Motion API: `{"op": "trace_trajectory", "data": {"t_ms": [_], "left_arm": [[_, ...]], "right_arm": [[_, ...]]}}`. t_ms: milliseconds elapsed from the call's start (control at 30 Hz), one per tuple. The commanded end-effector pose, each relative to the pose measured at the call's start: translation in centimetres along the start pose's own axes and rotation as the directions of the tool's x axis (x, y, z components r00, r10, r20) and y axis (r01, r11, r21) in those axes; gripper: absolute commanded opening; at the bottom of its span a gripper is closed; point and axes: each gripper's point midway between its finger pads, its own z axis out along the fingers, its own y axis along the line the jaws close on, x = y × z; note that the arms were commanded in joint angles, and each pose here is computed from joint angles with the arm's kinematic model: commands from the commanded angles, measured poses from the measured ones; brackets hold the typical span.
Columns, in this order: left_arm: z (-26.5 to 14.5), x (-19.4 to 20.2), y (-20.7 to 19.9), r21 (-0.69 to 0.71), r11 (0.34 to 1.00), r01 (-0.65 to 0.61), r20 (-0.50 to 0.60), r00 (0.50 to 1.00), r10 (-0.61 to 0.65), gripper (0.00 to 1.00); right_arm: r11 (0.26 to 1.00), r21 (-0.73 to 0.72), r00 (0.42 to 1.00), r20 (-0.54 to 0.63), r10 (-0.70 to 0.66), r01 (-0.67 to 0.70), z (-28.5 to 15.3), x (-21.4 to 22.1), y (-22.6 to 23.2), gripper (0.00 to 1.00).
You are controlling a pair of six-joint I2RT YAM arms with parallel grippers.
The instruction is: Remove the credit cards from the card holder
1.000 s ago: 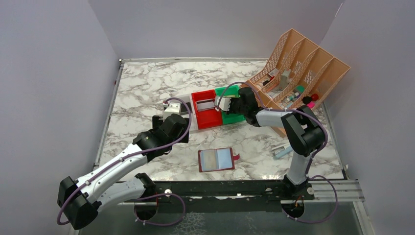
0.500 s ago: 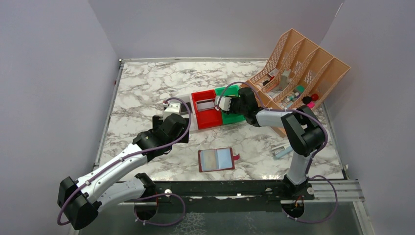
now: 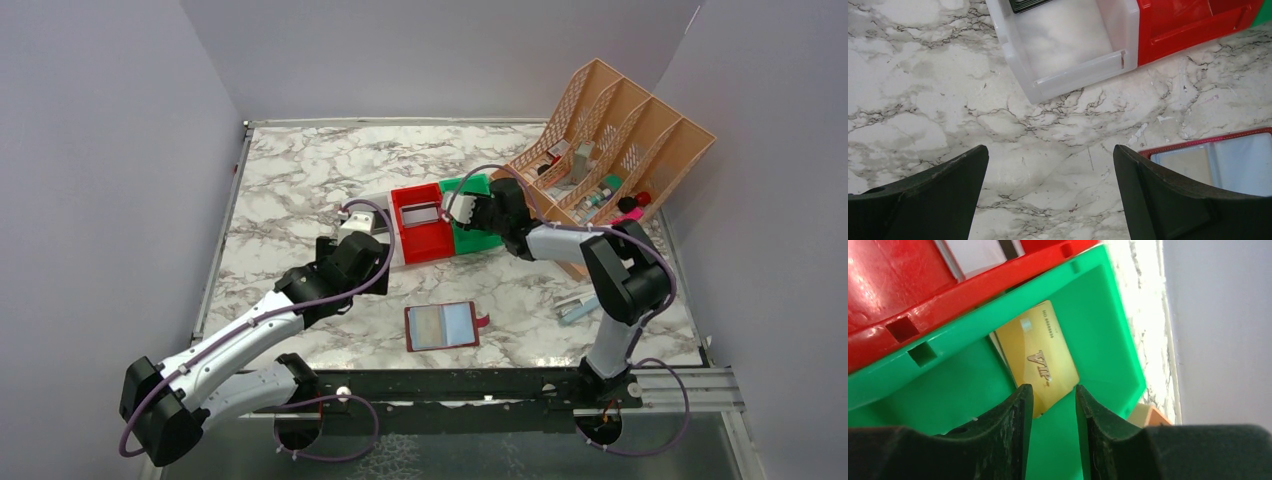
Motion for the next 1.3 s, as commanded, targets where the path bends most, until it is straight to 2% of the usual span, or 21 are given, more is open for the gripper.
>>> {"op": "trace_trajectory", "data": {"t_ms": [0, 67, 133, 267, 433, 467, 567, 633, 700, 767, 867, 967, 1133, 1267], "left_arm": [[-0.4, -1.0, -0.6, 0.039, 0.999, 0.004, 0.019, 1.0, -0.005, 0.99], [-0.6, -1.2, -0.4, 0.035, 0.999, 0.011, 0.032, 0.999, -0.012, 0.99], [-0.8, -1.4, -0.2, 0.031, 0.999, 0.023, 0.046, 0.999, -0.024, 0.99], [-1.1, -1.8, 0.4, 0.013, 0.999, 0.042, 0.07, 0.997, -0.042, 0.99], [-1.3, -2.2, 0.9, -0.002, 0.998, 0.057, 0.092, 0.994, -0.057, 0.99], [-1.4, -2.3, 1.0, -0.005, 0.998, 0.062, 0.099, 0.993, -0.062, 0.99], [-1.5, -2.4, 1.2, -0.012, 0.997, 0.071, 0.108, 0.992, -0.069, 0.99], [-1.6, -2.4, 1.3, -0.014, 0.997, 0.078, 0.112, 0.991, -0.076, 0.99], [-1.6, -2.4, 1.5, -0.022, 0.996, 0.081, 0.114, 0.99, -0.078, 0.99], [-1.7, -2.4, 1.7, -0.031, 0.996, 0.086, 0.115, 0.99, -0.082, 0.99], [-1.7, -2.4, 1.9, -0.041, 0.995, 0.093, 0.119, 0.989, -0.088, 0.99], [-1.7, -2.4, 1.9, -0.041, 0.994, 0.1, 0.122, 0.988, -0.094, 0.99], [-1.9, -2.6, 1.7, -0.026, 0.995, 0.099, 0.121, 0.988, -0.095, 0.99], [-2.2, -2.7, 1.6, -0.011, 0.994, 0.109, 0.132, 0.986, -0.107, 0.99]], "right_arm": [[0.974, 0.177, 0.984, 0.132, 0.123, -0.145, -3.6, -4.1, -5.7, 0.43], [0.911, 0.208, 0.923, 0.231, 0.309, -0.357, -5.9, -6.3, -7.8, 0.48], [0.829, 0.144, 0.823, 0.295, 0.486, -0.541, -7.8, -8.2, -8.0, 0.5], [0.62, -0.021, 0.586, 0.303, 0.751, -0.784, -10.9, -9.9, -5.2, 0.58], [0.43, -0.068, 0.402, 0.25, 0.881, -0.9, -13.5, -9.1, -2.0, 0.63], [0.414, -0.081, 0.387, 0.228, 0.893, -0.907, -13.9, -9.1, -1.3, 0.63], [0.341, -0.126, 0.329, 0.105, 0.938, -0.932, -14.8, -9.1, 1.2, 0.64], [0.255, -0.171, 0.259, -0.001, 0.966, -0.952, -15.3, -9.5, 3.4, 0.64], [0.169, -0.184, 0.183, -0.059, 0.981, -0.968, -15.7, -9.6, 5.4, 0.64], [0.141, -0.161, 0.156, -0.087, 0.984, -0.977, -15.9, -10.1, 7.8, 0.64], [0.167, -0.063, 0.174, -0.129, 0.976, -0.984, -16.4, -10.2, 10.9, 0.63], [0.173, 0.033, 0.166, -0.152, 0.974, -0.984, -16.9, -10.1, 13.4, 0.62], [0.071, 0.123, 0.056, -0.121, 0.991, -0.99, -17.3, -10.7, 15.3, 0.57], [0.069, 0.15, 0.051, -0.124, 0.991, -0.986, -16.7, -11.7, 17.4, 0.56]]}}
